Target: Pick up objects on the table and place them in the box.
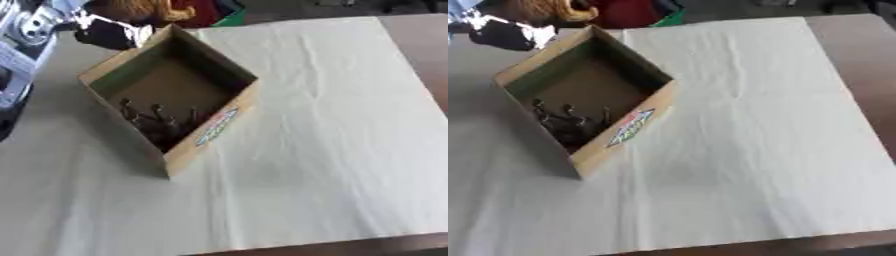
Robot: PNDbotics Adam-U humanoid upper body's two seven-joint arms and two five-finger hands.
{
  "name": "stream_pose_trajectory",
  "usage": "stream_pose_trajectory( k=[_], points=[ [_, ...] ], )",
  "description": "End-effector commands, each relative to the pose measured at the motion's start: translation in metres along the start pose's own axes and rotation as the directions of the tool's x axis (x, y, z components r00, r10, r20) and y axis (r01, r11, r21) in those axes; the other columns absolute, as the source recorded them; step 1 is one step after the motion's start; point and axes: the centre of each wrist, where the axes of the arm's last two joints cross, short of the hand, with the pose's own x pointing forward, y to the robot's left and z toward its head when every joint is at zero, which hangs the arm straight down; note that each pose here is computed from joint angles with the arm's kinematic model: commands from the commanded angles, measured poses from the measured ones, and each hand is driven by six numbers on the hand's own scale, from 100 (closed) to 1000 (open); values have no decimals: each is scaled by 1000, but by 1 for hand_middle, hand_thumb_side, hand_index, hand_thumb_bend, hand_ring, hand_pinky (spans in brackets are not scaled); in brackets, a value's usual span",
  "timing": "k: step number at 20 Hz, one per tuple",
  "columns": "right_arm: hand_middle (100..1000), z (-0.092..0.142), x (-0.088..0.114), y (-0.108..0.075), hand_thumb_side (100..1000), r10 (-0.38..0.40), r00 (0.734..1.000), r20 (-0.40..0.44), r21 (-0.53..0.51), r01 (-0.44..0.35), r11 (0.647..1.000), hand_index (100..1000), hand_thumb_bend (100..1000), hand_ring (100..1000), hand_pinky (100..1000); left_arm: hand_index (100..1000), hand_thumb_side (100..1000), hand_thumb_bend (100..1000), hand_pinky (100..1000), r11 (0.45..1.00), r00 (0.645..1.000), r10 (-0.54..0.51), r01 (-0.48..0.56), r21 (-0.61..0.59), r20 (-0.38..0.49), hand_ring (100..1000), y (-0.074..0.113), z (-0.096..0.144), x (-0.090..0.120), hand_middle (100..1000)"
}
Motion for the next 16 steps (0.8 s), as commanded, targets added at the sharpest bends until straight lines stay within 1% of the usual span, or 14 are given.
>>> stream_pose_trajectory(
  k=[1,3,4,6,7,8,9,10,11,12,13,14,15,16],
  points=[
    [672,-7,6,-3,975,2,1000,26,-1,-2,1000,772,100,989,721,291,290,100,342,1000,1000,11,-11,-15,0,430,-8,-6,2,346],
    [672,-6,5,-3,976,3,1000,22,-1,-3,1000,772,100,989,721,308,294,100,349,999,1000,6,-6,-43,-6,441,-19,-11,3,363],
    [672,-6,5,-3,976,4,1000,21,-1,-4,1000,772,100,989,721,330,295,100,357,999,1000,1,-1,-50,-9,452,-23,-12,4,378],
    [672,-7,5,-3,976,4,1000,21,-1,-4,1000,771,100,989,721,423,290,100,386,997,1000,-19,17,-75,-17,490,-31,-16,4,432],
    [672,-7,5,-3,976,4,1000,22,-1,-4,1000,771,100,990,721,444,287,100,392,995,999,-31,29,-96,-20,498,-35,-17,4,443],
    [672,-7,5,-3,976,4,1000,22,-1,-4,1000,772,100,991,720,488,282,100,408,993,999,-44,41,-115,-21,512,-38,-18,4,469],
    [671,-6,5,-3,976,4,1000,21,-1,-4,1000,772,100,992,720,534,274,100,436,989,998,-58,55,-137,-22,548,-41,-19,4,502],
    [671,-6,5,-3,977,4,1000,19,-1,-4,1000,772,100,992,720,542,273,100,441,985,997,-74,70,-157,-22,555,-44,-20,4,509],
    [671,-6,5,-3,977,5,1000,18,-1,-5,1000,771,100,990,720,606,221,100,481,980,996,-92,86,-179,-22,612,-46,-20,4,567],
    [671,-6,5,-3,977,5,1000,18,-2,-5,1000,771,100,990,720,629,208,100,489,974,994,-110,103,-202,-21,625,-48,-20,4,585],
    [671,-6,5,-3,978,5,1000,18,-3,-5,1000,771,100,991,720,665,250,100,514,967,992,-127,119,-225,-19,669,-51,-21,4,623],
    [671,-6,5,-3,978,5,1000,17,-3,-5,1000,771,100,991,720,675,266,100,522,960,990,-142,134,-244,-18,684,-53,-21,4,636],
    [671,-6,5,-3,978,5,1000,17,-4,-5,1000,771,100,990,720,719,325,100,556,954,987,-158,147,-262,-20,738,-54,-21,4,690],
    [671,-5,5,-3,978,5,1000,17,-4,-5,1000,771,100,990,720,733,343,100,564,946,985,-173,160,-281,-23,750,-55,-21,3,704]
  ],
)
